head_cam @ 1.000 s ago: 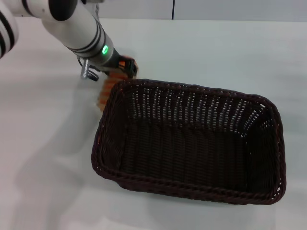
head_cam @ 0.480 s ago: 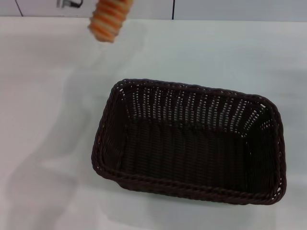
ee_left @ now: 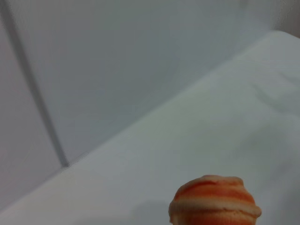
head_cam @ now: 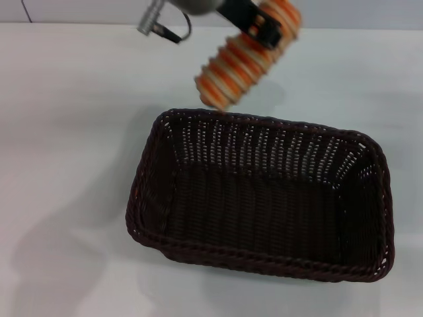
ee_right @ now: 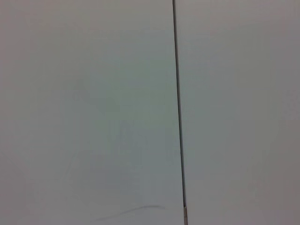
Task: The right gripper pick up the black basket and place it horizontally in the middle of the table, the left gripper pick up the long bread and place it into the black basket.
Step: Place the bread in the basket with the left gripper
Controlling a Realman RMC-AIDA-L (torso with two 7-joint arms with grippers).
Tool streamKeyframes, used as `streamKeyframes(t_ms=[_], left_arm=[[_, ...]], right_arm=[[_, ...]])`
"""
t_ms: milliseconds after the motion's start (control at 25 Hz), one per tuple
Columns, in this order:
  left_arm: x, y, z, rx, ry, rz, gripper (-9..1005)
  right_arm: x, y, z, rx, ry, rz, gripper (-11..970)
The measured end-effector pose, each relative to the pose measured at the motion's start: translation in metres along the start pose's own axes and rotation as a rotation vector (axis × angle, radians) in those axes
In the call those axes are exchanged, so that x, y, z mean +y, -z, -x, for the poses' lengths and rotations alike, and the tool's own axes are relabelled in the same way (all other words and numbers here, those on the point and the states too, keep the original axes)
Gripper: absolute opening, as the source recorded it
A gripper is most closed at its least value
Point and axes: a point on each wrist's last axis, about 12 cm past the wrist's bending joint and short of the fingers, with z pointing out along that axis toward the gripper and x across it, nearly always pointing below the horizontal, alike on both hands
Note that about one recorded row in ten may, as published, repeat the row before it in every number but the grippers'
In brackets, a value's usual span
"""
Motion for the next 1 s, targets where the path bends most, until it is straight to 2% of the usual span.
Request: streamKeyframes(t_ms=[80,160,320,760,1000], left_arm=[[-0.004,0.001,-0.001,0.004,-0.007,-0.013,434],[-0.015,0.009,-0.008,0.008,-0.019,-0.078,409],[-0.022,0.016,-0.013,0.025,-0.034,-0.135,375],[-0.023,0.010,-0.027,0.090,-0.022,-0.176,290],[-0.023,0.009,-0.028,0.092,-0.020,-0.176,450]], right_arm=[[0.000,0.000,0.000,-0.001,0.000,0.001,824],[0.001,-0.001,0.001,-0.002,-0.001,0.002,824],[0.002,-0.001,0.001,-0.001,-0.001,0.004,823],[0.003,-0.003,0.002,0.006,-0.001,0.012,824],[0.004,-0.003,0.002,0.005,0.000,0.012,824]])
